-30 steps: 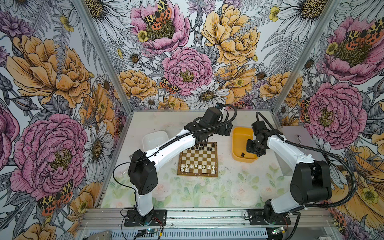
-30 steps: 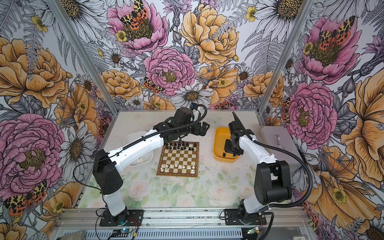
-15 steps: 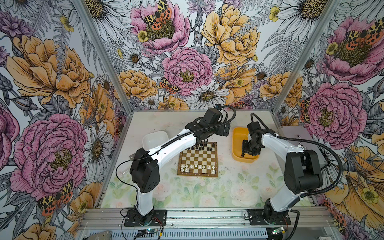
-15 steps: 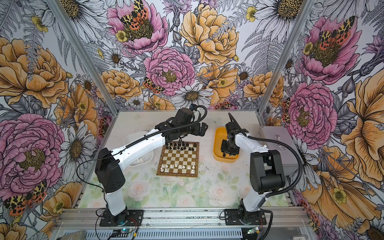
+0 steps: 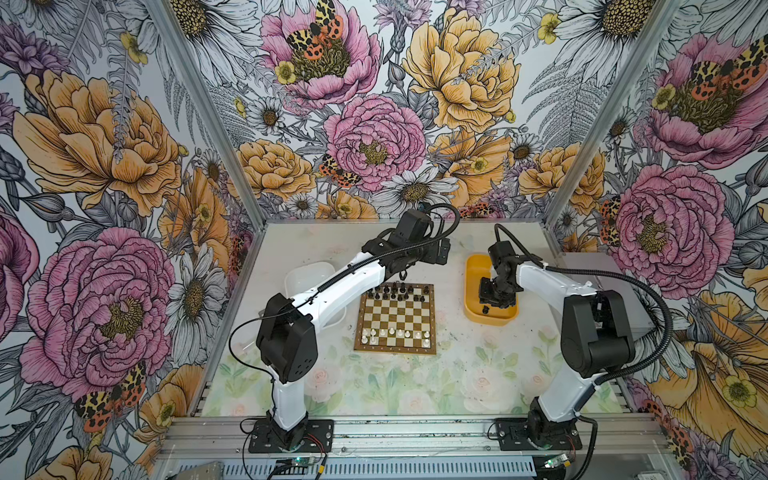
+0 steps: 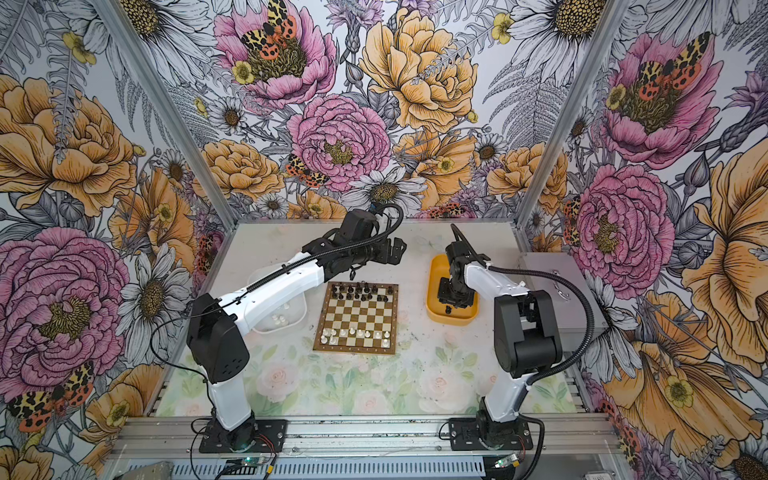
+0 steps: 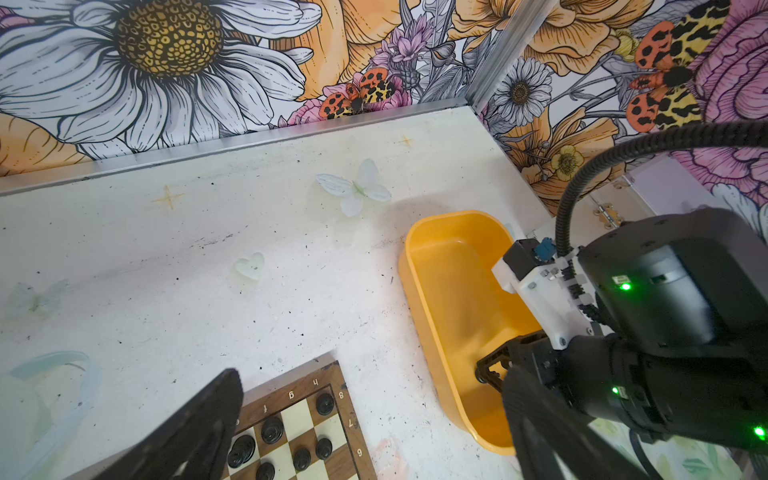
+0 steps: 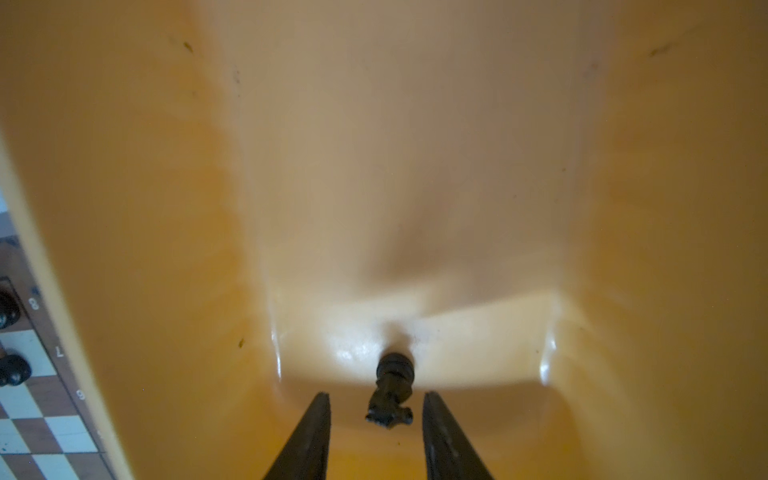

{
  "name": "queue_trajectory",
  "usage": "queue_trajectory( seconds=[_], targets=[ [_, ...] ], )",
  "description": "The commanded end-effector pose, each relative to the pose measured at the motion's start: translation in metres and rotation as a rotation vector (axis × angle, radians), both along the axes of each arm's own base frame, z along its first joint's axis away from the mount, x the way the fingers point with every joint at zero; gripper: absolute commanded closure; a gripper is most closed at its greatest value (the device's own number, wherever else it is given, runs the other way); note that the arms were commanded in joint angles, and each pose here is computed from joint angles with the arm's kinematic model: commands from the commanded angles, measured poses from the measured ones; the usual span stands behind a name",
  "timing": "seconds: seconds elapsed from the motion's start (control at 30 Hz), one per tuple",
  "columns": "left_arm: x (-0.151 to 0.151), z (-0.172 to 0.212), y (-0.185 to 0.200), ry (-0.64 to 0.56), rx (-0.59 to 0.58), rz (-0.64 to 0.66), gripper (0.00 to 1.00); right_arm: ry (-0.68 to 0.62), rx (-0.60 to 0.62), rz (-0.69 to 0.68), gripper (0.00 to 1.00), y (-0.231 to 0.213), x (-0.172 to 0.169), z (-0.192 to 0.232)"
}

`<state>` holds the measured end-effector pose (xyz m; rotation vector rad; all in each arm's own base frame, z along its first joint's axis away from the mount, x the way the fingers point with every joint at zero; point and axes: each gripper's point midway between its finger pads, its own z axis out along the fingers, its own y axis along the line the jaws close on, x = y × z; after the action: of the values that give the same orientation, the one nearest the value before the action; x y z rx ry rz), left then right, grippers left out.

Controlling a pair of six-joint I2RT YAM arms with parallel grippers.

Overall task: Set up the chess pieces on the board
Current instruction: 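Lower the right gripper onto the last black pawn in the tub and grasp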

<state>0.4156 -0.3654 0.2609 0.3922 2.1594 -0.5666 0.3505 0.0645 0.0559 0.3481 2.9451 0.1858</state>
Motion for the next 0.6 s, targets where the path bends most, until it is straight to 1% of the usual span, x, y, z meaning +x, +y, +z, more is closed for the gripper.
queue_trajectory(
  seconds=[0.0,0.43,0.57],
  targets=[
    [0.001,-0.006,-0.001,0.004,0.005,-0.023,0.01,-0.024,-0.012,-0.002,0.61,0.002,0.011,0.002],
    [0.002,-0.005,0.003,0.002,0.005,-0.013,0.01,0.005,-0.032,0.012,0.65,-0.001,0.007,-0.009],
    [0.002,-0.005,0.003,0.001,0.004,-0.010,0.01,0.007,-0.027,0.015,0.70,0.000,0.007,-0.009]
  ],
)
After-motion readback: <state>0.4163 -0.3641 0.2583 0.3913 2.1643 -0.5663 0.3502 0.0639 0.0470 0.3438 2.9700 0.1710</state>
